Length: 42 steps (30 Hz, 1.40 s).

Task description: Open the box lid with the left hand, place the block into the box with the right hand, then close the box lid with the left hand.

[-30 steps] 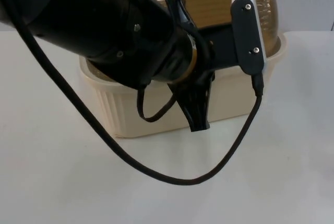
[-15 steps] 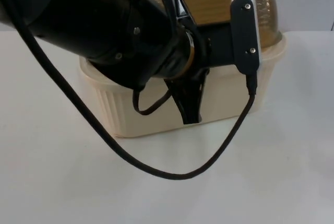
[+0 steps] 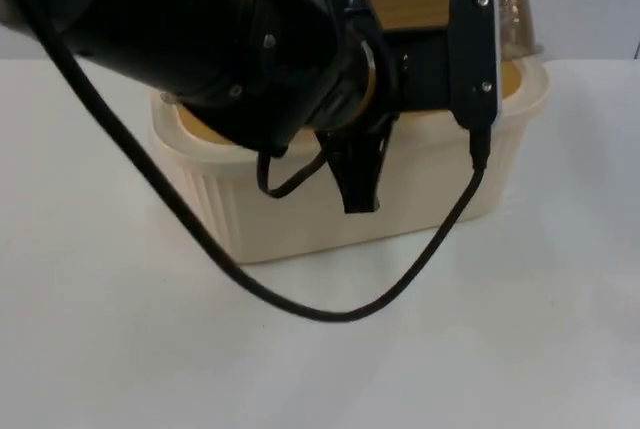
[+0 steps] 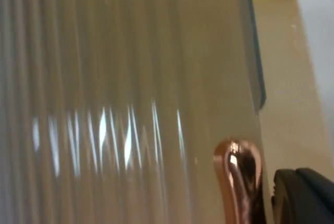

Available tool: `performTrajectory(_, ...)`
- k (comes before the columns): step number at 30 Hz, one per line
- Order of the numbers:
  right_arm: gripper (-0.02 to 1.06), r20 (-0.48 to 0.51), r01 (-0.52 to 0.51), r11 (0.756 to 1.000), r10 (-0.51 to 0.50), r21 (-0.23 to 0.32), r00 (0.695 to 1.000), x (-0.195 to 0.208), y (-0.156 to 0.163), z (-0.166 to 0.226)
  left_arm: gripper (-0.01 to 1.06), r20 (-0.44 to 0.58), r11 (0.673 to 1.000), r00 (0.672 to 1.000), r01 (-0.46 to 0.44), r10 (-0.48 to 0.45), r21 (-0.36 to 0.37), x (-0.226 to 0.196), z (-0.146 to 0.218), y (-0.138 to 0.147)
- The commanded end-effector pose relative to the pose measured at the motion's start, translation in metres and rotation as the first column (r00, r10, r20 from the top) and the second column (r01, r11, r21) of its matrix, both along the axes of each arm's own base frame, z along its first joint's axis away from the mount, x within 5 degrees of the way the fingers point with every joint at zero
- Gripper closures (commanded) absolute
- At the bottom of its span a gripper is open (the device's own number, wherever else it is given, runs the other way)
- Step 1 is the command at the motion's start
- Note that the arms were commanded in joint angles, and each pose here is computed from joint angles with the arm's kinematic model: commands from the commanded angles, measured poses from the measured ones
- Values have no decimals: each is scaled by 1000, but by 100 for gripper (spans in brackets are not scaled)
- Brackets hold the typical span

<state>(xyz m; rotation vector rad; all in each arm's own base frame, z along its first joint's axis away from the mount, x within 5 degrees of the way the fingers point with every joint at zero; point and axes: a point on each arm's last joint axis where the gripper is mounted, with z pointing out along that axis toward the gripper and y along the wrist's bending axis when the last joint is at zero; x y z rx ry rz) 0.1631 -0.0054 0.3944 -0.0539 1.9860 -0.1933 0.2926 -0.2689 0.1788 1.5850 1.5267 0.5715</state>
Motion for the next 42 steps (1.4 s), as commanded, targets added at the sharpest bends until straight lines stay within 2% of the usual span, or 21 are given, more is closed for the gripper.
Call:
performTrajectory(1, 0, 3, 5, 1000, -5, -1, 1000, -1, -1, 1, 105, 41, 1000, 999, -9, 10, -13, 5, 13, -1)
performTrajectory(6, 0, -13, 9, 1000, -9, -1, 1000, -2, -1, 0, 105, 73, 1000, 997, -5, 7, -25, 13, 24, -3)
performTrajectory(18, 0, -13, 9, 1000, -9, -1, 1000, -2, -1, 0, 105, 93, 992, 988, -125, 126, -19, 48, 30, 36)
performTrajectory(26, 0, -12, 11, 1000, -11, -1, 1000, -2, -1, 0, 105, 115, 990, 983, -139, 141, -29, 51, 36, 36)
performTrajectory(31, 0, -12, 11, 1000, -11, -1, 1000, -2, -1, 0, 105, 169, 984, 970, -167, 175, -59, 58, 53, 34)
performTrajectory(42, 0, -12, 11, 1000, -11, -1, 1000, -2, -1, 0, 105, 177, 978, 963, -194, 204, -70, 59, 55, 35)
